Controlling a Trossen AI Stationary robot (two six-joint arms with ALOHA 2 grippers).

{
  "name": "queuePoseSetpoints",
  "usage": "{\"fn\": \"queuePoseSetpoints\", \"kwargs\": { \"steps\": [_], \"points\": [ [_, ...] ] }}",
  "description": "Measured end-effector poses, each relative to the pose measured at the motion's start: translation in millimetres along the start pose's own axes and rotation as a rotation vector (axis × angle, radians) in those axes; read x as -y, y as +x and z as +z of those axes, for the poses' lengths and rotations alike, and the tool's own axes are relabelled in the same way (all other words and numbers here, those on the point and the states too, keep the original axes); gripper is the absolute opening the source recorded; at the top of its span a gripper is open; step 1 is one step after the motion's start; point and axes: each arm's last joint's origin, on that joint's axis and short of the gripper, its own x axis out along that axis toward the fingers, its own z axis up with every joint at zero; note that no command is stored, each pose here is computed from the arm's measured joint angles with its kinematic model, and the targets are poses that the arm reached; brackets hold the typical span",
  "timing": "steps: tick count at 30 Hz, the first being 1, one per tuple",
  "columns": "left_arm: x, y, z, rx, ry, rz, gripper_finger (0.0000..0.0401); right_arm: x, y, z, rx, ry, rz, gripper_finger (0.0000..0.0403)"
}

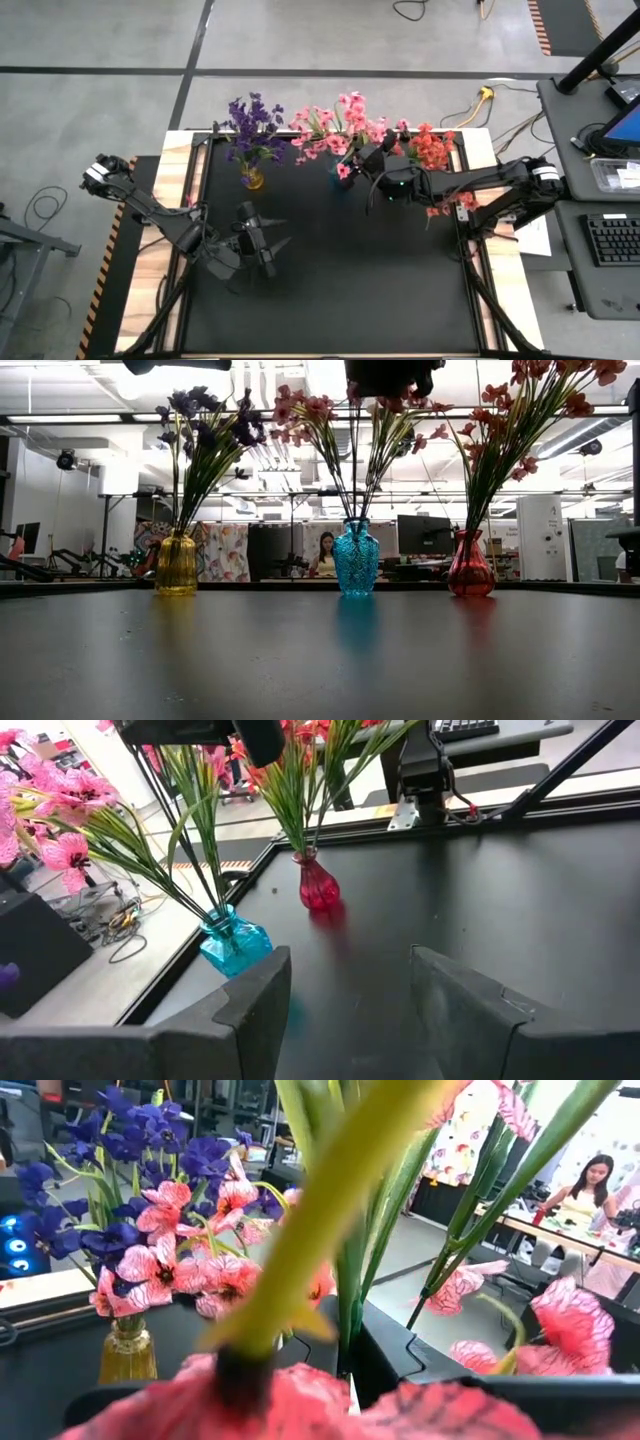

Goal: Sort flowers into vase by color
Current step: Put the pink flower into the blue vase

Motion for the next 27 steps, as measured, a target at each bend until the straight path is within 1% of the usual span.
{"fn": "queuePoseSetpoints", "kwargs": {
  "steps": [8, 21, 27],
  "points": [
    [0, 0, 0, 0.000, 0.001, 0.000, 0.0191, -1, 0, -7, -0.012, 0.012, 0.000, 0.0013],
    [0, 0, -1, -0.004, 0.006, 0.002, 0.0191, -14, 12, -26, -0.043, -0.017, -0.008, 0.0013],
    [0, 0, -1, -0.004, 0.006, 0.002, 0.0191, -15, 13, -29, -0.053, 0.009, -0.009, 0.0013]
  ]
}}
